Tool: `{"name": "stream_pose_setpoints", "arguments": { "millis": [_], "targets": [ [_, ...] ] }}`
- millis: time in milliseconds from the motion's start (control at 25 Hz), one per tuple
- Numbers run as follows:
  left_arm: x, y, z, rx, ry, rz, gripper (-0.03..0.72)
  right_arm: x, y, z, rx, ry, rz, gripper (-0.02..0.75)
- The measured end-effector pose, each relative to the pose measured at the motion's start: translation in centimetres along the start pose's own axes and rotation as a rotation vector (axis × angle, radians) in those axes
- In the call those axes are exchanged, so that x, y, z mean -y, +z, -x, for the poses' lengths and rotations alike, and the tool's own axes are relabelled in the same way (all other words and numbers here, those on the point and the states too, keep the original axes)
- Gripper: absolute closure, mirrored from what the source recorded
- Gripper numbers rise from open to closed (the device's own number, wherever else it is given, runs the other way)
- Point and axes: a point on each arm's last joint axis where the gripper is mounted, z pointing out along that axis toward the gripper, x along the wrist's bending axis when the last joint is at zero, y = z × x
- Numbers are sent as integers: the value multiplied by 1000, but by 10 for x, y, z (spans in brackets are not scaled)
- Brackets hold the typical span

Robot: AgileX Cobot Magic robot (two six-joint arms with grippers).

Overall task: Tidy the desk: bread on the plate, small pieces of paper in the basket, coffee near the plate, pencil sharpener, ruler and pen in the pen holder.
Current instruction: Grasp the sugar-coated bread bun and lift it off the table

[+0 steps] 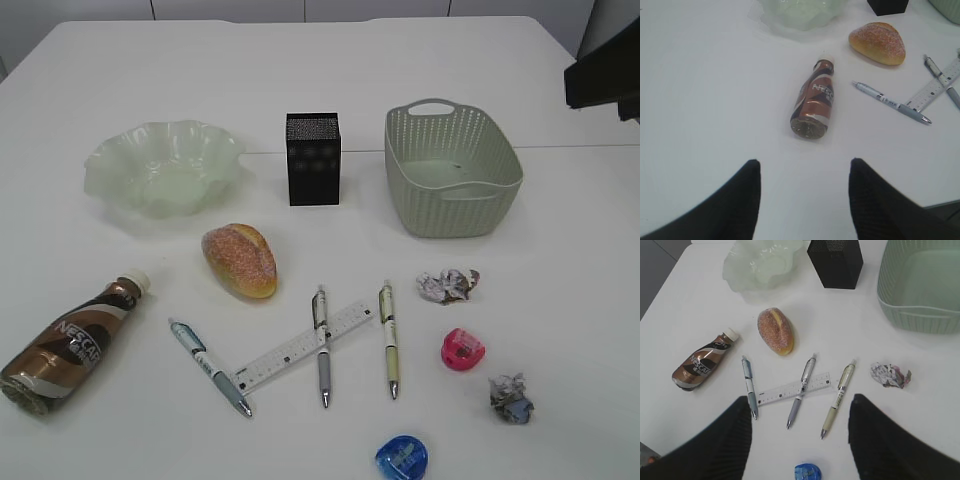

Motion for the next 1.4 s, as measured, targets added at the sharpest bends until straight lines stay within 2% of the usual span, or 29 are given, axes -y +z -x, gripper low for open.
{"name": "stream_pose_setpoints", "arguments": {
  "millis": [240, 400, 640, 800, 1080, 1400],
  "targets": [
    [0, 0, 0, 0, 0, 0, 281, -14, 1, -2, -29, -4, 15, 258],
    [0, 0, 0, 0, 0, 0, 281, -17, 16, -11, -83, -28, -16, 258],
    [0, 0, 0, 0, 0, 0, 281, -11, 66, -43, -195, -111, -116, 258],
    [0, 0, 0, 2, -1, 0, 283, -4, 104, -55, -232, -132, -205, 258],
    [0, 0, 0, 2, -1, 0, 283, -14, 159, -71, -232, -238, -292, 258],
    [0, 0, 0, 2, -1, 0, 283, -20, 200, -63, -194, -235, -290, 258]
  ]
}}
